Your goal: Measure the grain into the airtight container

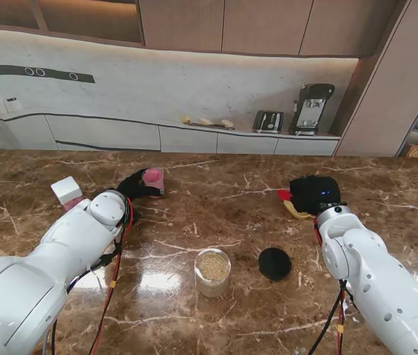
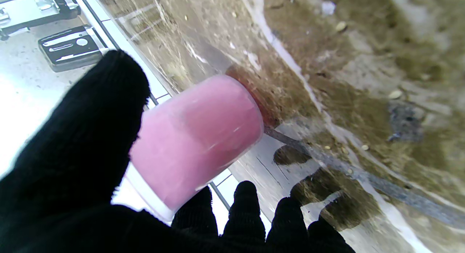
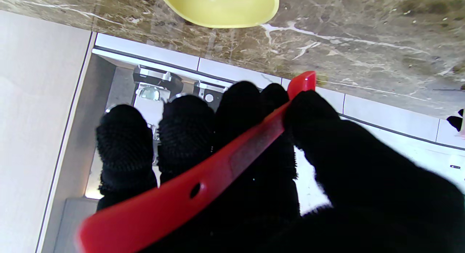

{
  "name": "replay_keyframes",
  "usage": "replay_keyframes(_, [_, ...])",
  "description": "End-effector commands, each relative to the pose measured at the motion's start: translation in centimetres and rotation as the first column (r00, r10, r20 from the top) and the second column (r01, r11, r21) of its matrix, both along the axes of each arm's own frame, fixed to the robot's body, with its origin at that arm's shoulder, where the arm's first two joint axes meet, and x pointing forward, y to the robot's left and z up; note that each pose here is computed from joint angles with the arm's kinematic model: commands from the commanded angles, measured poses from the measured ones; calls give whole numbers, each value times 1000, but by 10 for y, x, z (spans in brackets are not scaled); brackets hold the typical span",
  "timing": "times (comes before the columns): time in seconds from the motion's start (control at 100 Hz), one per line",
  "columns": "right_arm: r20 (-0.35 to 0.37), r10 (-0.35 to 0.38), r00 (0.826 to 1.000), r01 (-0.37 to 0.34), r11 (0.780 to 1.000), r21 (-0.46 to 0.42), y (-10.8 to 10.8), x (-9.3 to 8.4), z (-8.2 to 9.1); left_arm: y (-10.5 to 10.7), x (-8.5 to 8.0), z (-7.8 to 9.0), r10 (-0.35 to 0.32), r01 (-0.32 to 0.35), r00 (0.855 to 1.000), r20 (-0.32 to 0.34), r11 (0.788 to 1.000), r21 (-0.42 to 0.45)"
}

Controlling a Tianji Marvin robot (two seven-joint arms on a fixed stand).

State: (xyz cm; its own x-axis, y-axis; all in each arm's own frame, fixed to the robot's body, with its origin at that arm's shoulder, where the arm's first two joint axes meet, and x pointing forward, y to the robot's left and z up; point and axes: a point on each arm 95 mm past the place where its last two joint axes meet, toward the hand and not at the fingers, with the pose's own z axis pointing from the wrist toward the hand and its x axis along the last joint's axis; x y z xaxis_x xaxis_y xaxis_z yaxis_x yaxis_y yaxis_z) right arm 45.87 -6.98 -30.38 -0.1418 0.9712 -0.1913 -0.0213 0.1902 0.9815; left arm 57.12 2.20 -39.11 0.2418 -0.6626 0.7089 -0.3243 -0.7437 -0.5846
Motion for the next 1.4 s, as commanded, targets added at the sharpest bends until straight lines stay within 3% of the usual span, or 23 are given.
replay_keyframes(0.0, [-20,-5,1000,5,1000,-2,-1,-3,-4,-14,-6,-10,-19,18,999,-35,1000,-14])
replay_keyframes(0.91, [-27,-17,999,17,1000,-9,-5,-4,-5,-25,-10,-17,50,-54,998,-49,995,-79])
replay_keyframes(1.39, [-31,-17,999,17,1000,-9,-4,-5,-6,-26,-16,-25,59,-62,997,-59,996,-59])
